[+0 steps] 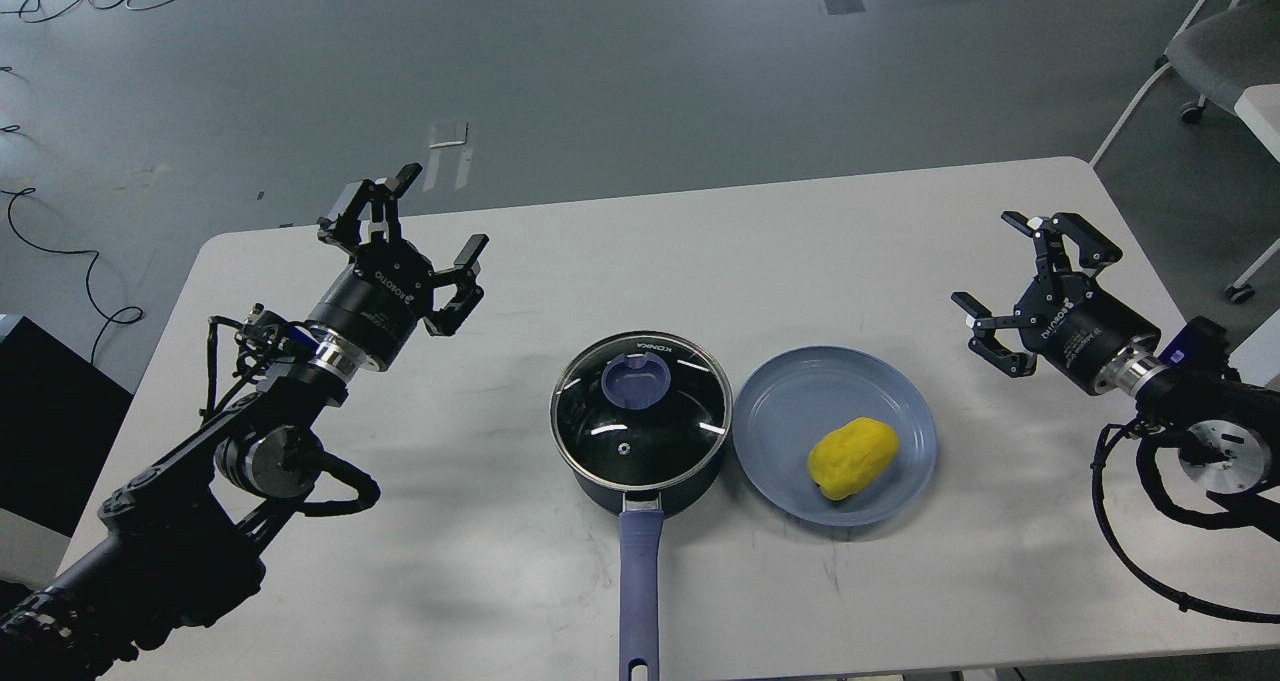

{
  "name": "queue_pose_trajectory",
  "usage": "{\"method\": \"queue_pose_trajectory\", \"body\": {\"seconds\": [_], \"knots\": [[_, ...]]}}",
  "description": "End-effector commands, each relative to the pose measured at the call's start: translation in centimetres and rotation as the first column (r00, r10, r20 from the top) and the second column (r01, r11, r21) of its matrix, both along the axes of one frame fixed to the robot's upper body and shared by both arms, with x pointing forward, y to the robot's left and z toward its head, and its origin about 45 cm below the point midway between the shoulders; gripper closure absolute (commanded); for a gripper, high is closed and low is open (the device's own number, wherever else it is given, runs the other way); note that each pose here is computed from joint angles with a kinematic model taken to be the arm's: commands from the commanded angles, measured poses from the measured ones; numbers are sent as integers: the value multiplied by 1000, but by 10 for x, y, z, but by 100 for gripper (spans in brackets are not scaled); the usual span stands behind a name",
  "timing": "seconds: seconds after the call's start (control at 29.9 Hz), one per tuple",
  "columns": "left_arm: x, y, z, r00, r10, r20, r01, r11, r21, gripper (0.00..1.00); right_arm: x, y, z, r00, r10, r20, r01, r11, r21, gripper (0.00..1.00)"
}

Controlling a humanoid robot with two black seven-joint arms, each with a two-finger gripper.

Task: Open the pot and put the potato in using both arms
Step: 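Move the left gripper over the glass lid's blue knob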

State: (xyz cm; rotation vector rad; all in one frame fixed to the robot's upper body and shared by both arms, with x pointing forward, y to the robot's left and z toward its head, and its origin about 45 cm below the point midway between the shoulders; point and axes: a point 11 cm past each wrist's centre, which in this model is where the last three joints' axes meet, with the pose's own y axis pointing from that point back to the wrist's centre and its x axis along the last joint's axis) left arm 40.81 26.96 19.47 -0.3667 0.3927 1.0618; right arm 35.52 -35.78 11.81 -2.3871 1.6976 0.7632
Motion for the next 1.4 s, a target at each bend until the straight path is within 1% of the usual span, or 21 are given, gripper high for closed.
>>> {"method": "queue_pose_trajectory", "body": {"seconds": [0.0, 0.2, 0.33, 0.4, 0.47, 0.6, 0.63, 0.74, 0.77, 0.8, 0.87, 0.94, 0.97, 1.0, 1.04, 1.07, 1.17, 1.24, 1.27, 1.3, 1.37], "knots": [[-1, -1, 0, 1000, -3, 1, 3, 1000, -3, 2, -1, 1, -3, 1000, 10, -9, -10, 1000, -10, 0], [-3, -3, -6, 1000, -25, -19, 25, 1000, 17, 2, -1, 3, -3, 1000, 13, -9, -13, 1000, -9, 0], [-4, 3, 2, 999, -48, 12, 48, 999, -23, 2, 0, 2, -2, 1000, 12, -7, -12, 1000, -12, 0], [-1, 18, 2, 1000, -9, 22, 9, 1000, -18, 2, 0, 1, -1, 1000, 11, -5, -11, 1000, -14, 0], [7, 40, 4, 999, 45, 31, -46, 999, 26, 2, 0, 0, -1, 1000, 10, -5, -10, 1000, -16, 0], [13, 48, 19, 997, 47, 62, -50, 998, 48, 2, 0, 0, -1, 1000, 10, -5, -10, 1000, -16, 0], [11, 49, 26, 997, 26, 78, -31, 997, 65, 2, 0, 0, -1, 1000, 11, -5, -11, 1000, -14, 0], [0, 28, 50, 982, -116, 146, 92, 983, 159, 2, 0, 0, -1, 1000, 11, -5, -11, 1000, -14, 0], [-8, 15, 59, 962, -206, 179, 160, 957, 242, 2, 0, 0, -1, 1000, 11, -5, -11, 1000, -14, 0], [-13, 8, 63, 948, -253, 196, 191, 939, 288, 2, 0, 0, -1, 1000, 11, -5, -11, 1000, -14, 0], [-29, -9, 74, 883, -410, 228, 269, 841, 470, 2, 0, 0, -1, 1000, 11, -5, -11, 1000, -14, 0], [-36, -15, 79, 849, -472, 239, 287, 790, 542, 2, 0, 0, -1, 1000, 11, -5, -11, 1000, -14, 0], [-42, -20, 84, 817, -523, 245, 293, 741, 605, 2, 0, 0, -1, 1000, 11, -5, -11, 1000, -14, 0], [-45, -21, 86, 799, -548, 247, 292, 713, 638, 2, 0, 0, -1, 1000, 11, -5, -11, 1000, -14, 0], [-49, -28, 91, 755, -608, 245, 284, 640, 715, 2, 0, 0, -1, 1000, 11, -5, -11, 1000, -14, 0], [-55, -34, 93, 705, -670, 233, 266, 555, 789, 2, 0, 1, -1, 1000, 12, -6, -12, 1000, -15, 0], [-66, -47, 89, 619, -761, 195, 226, 410, 884, 2, 0, 0, -1, 1000, 11, -6, -11, 1000, -16, 0], [-76, -62, 84, 517, -843, 153, 100, 237, 966, 2, 1, 1, -1, 1000, 12, -5, -12, 1000, -15, 0], [-78, -65, 83, 492, -859, 141, 61, 196, 979, 2, 1, 1, -1, 1000, 12, -5, -12, 1000, -15, 0], [-79, -69, 80, 454, -883, 116, -12, 124, 992, 2, 1, 1, 0, 1000, 13, -5, -13, 1000, -14, 0], [-78, -73, 77, 423, -902, 89, -84, 59, 995, 2, 1, 1, -1, 1000, 12, -5, -12, 1000, -15, 0]]}}
